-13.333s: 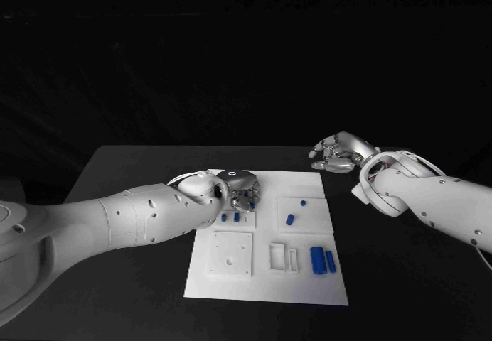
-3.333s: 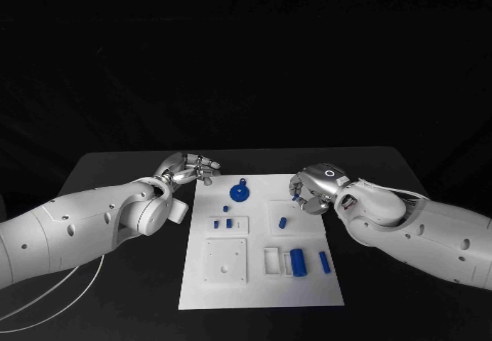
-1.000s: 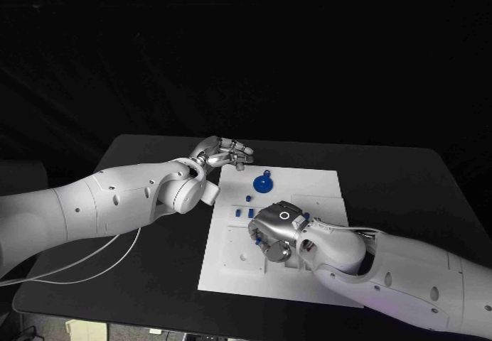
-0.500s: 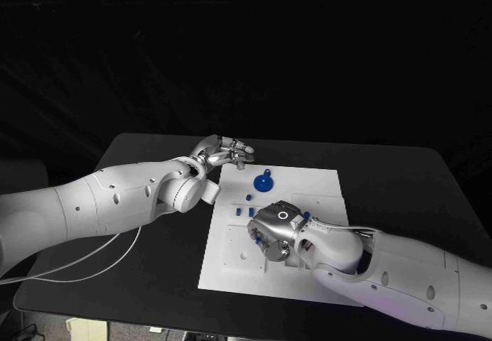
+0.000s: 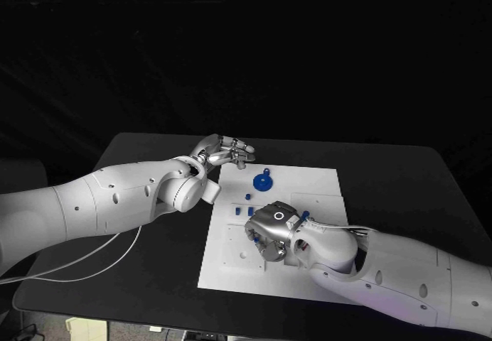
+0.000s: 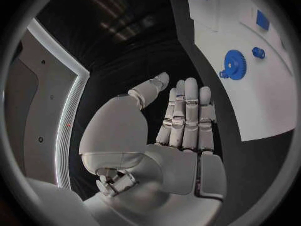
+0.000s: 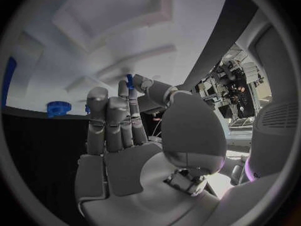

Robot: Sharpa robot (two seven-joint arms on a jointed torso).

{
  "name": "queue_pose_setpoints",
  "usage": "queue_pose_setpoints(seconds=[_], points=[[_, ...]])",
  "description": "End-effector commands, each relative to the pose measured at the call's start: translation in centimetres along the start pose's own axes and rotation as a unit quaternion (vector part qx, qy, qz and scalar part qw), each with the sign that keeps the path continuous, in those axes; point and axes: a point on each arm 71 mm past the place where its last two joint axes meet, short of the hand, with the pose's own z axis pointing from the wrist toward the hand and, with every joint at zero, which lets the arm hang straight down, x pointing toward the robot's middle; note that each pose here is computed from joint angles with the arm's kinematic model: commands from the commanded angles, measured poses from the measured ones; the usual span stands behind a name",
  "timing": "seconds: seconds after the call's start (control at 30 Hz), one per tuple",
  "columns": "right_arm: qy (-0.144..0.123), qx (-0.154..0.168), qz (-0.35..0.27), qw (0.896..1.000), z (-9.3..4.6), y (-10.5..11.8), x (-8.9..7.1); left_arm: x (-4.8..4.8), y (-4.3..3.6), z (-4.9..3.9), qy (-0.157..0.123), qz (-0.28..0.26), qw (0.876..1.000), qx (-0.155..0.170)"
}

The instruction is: Assemble the parts on the task board

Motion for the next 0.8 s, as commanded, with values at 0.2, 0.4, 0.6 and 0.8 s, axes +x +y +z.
queue_pose_setpoints(seconds=[0.2,0.4,0.6,0.8], points=[[0.013,0.005,0.019,1.0,-0.4,-0.4,0.8,0.12,-0.25,0.06,0.007,-0.005,1.0,0.002],[0.0,0.006,0.036,0.999,-0.6,-0.5,0.6,-0.05,-0.19,0.02,0.005,-0.004,1.0,0.0],[-0.037,0.011,0.047,0.998,-1.2,-0.9,0.1,-0.16,-0.16,0.0,0.003,-0.004,1.0,0.0],[-0.04,0.02,0.074,0.996,-2.3,-1.6,-0.1,-0.14,-0.16,0.01,0.004,-0.004,1.0,0.0]])
